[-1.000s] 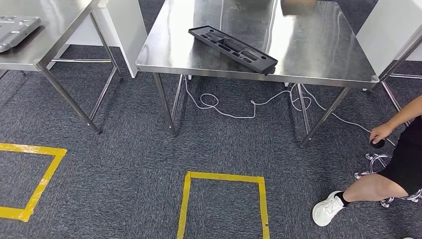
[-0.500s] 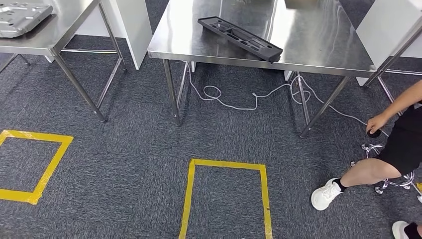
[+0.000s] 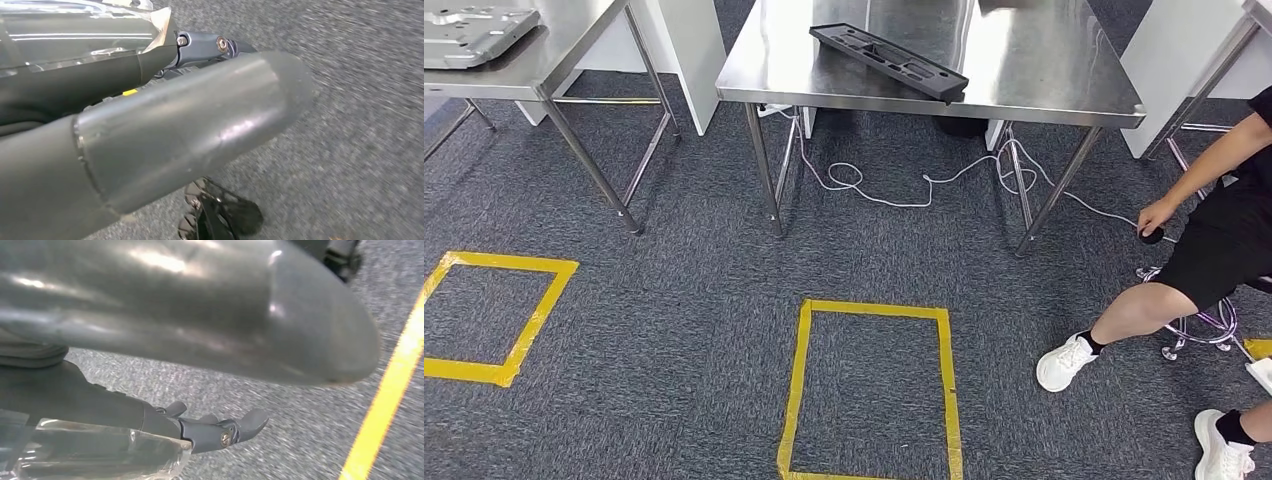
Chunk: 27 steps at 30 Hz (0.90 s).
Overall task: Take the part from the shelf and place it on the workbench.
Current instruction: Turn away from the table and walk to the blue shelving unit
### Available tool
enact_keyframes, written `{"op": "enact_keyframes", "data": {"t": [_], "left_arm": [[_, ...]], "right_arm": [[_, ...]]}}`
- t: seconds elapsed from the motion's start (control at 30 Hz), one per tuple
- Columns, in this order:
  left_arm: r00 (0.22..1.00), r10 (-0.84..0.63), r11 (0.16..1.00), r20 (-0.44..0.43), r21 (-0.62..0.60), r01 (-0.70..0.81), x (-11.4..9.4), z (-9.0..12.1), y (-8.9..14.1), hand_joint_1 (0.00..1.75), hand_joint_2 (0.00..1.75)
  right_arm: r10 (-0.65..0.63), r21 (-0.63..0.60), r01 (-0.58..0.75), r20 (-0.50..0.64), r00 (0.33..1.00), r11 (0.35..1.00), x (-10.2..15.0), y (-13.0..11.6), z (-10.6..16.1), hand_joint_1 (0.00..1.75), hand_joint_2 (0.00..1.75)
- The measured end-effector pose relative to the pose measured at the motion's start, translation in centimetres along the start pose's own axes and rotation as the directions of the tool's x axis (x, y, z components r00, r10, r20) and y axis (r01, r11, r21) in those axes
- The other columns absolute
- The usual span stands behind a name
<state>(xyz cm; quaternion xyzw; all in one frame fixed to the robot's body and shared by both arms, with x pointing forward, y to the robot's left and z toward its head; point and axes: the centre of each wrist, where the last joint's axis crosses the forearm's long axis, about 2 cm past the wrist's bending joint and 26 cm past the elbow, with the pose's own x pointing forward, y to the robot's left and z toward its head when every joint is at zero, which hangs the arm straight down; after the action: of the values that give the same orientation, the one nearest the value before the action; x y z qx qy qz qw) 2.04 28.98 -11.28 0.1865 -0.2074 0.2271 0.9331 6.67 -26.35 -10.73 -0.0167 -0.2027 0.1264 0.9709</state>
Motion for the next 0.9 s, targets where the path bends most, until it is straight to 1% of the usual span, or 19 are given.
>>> {"op": "enact_keyframes", "data": {"t": [0.33,0.6,0.9], "left_arm": [[1.0,0.0,1.0,0.007,-0.001,0.0,0.2,-0.1,-0.1,0.0,0.0],[0.999,-0.011,1.0,0.038,0.0,0.011,0.1,0.0,-0.1,0.0,0.0],[0.999,-0.04,0.999,0.033,0.01,0.04,-0.1,0.0,0.1,0.0,0.0]], "right_arm": [[0.003,0.002,-0.003,-0.002,1.0,1.0,-0.1,0.1,0.0,0.0,0.0],[0.019,0.009,-0.019,0.007,1.0,1.0,0.0,0.3,0.0,0.0,0.0],[0.03,0.009,-0.03,-0.009,1.0,1.0,-0.5,1.1,0.2,0.0,0.0]]}}
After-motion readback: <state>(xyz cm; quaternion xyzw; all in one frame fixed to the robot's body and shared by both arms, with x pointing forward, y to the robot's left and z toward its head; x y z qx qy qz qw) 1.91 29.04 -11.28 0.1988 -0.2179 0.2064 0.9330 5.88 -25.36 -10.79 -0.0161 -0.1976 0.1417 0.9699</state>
